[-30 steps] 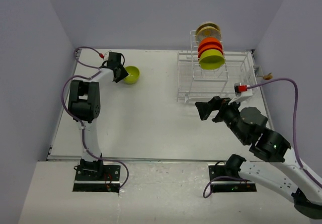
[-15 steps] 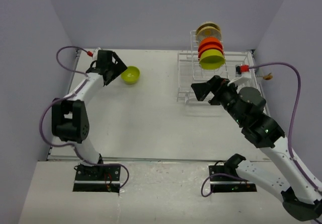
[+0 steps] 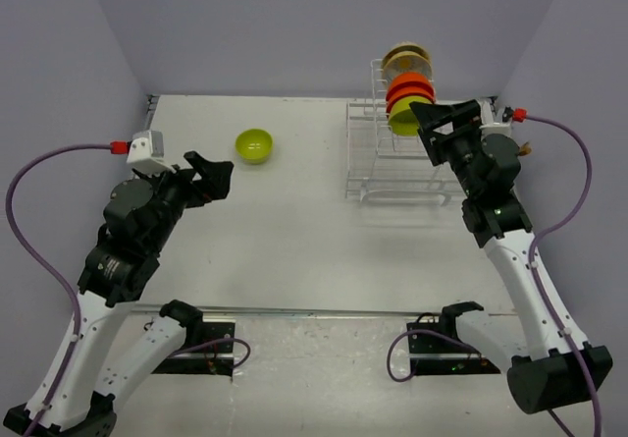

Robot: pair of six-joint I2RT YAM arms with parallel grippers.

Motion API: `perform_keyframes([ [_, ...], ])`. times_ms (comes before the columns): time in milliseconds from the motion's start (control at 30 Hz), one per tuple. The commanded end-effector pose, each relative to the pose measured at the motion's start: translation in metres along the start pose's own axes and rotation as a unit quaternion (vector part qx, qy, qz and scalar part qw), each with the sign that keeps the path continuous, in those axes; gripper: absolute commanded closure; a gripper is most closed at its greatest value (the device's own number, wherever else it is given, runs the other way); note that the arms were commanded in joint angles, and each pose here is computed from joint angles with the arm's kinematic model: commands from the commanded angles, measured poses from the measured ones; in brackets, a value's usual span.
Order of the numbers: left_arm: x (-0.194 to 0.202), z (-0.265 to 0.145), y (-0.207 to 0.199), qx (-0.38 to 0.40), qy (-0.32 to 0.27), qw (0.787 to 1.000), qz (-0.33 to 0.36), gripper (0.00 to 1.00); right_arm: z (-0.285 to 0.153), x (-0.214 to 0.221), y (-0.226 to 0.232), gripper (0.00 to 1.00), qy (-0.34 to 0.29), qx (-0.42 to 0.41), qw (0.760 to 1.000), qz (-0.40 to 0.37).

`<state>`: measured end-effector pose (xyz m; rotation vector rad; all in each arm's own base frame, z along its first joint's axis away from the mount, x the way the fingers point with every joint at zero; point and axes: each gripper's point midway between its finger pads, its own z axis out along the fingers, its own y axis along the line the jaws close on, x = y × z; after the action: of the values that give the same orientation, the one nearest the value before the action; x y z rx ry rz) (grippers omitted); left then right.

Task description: Unload the bowls from the dish rack

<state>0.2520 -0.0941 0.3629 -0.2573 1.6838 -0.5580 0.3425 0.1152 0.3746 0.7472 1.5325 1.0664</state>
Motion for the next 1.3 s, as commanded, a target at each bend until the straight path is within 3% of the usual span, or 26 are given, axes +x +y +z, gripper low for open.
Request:
perform_keyframes([
  [0, 0.047, -0.011, 0.034, -0.033, 0.083, 0.991, 0.097, 0.0, 0.021, -0.019, 0.004, 0.11, -0.042, -0.017, 0.995, 0.089],
  [100, 0.043, -0.018, 0.042, -0.029, 0.048, 0.991, 0.121, 0.0, 0.032, -0.024, -0.01, 0.18, -0.065, -0.004, 0.987, 0.146],
  [400, 0.048, -0.031, 0.057, -0.029, -0.001, 0.992, 0.123, 0.0, 0.052, -0.034, -0.031, 0.3, -0.102, 0.036, 0.98, 0.166],
  [533, 0.058, -0.029, 0.052, -0.007, 0.015, 0.992, 0.124, 0.0, 0.06, -0.035, -0.043, 0.35, -0.112, 0.052, 0.977, 0.176],
  [600, 0.061, -0.026, 0.051, -0.006, 0.021, 0.992, 0.125, 0.0, 0.061, -0.037, -0.05, 0.44, -0.123, 0.058, 0.975, 0.177],
  [667, 0.064, -0.024, 0.052, -0.007, 0.026, 0.992, 0.125, 0.0, 0.061, -0.04, -0.052, 0.46, -0.135, 0.056, 0.973, 0.178],
  [767, 0.066, -0.023, 0.052, -0.005, 0.032, 0.991, 0.126, 0.0, 0.063, -0.042, -0.053, 0.55, -0.139, 0.058, 0.973, 0.173],
  [1000, 0.067, -0.023, 0.051, -0.003, 0.033, 0.991, 0.126, 0.0, 0.066, -0.041, -0.055, 0.6, -0.141, 0.053, 0.971, 0.188],
  [1167, 0.069, -0.022, 0.052, -0.004, 0.037, 0.991, 0.127, 0.0, 0.07, -0.042, -0.055, 0.69, -0.143, 0.048, 0.967, 0.203],
  [1200, 0.069, -0.021, 0.052, -0.005, 0.038, 0.991, 0.127, 0.0, 0.07, -0.042, -0.054, 0.76, -0.143, 0.046, 0.967, 0.205],
  [1267, 0.068, -0.022, 0.052, -0.005, 0.037, 0.991, 0.127, 0.0, 0.07, -0.044, -0.051, 0.8, -0.145, 0.041, 0.966, 0.21],
])
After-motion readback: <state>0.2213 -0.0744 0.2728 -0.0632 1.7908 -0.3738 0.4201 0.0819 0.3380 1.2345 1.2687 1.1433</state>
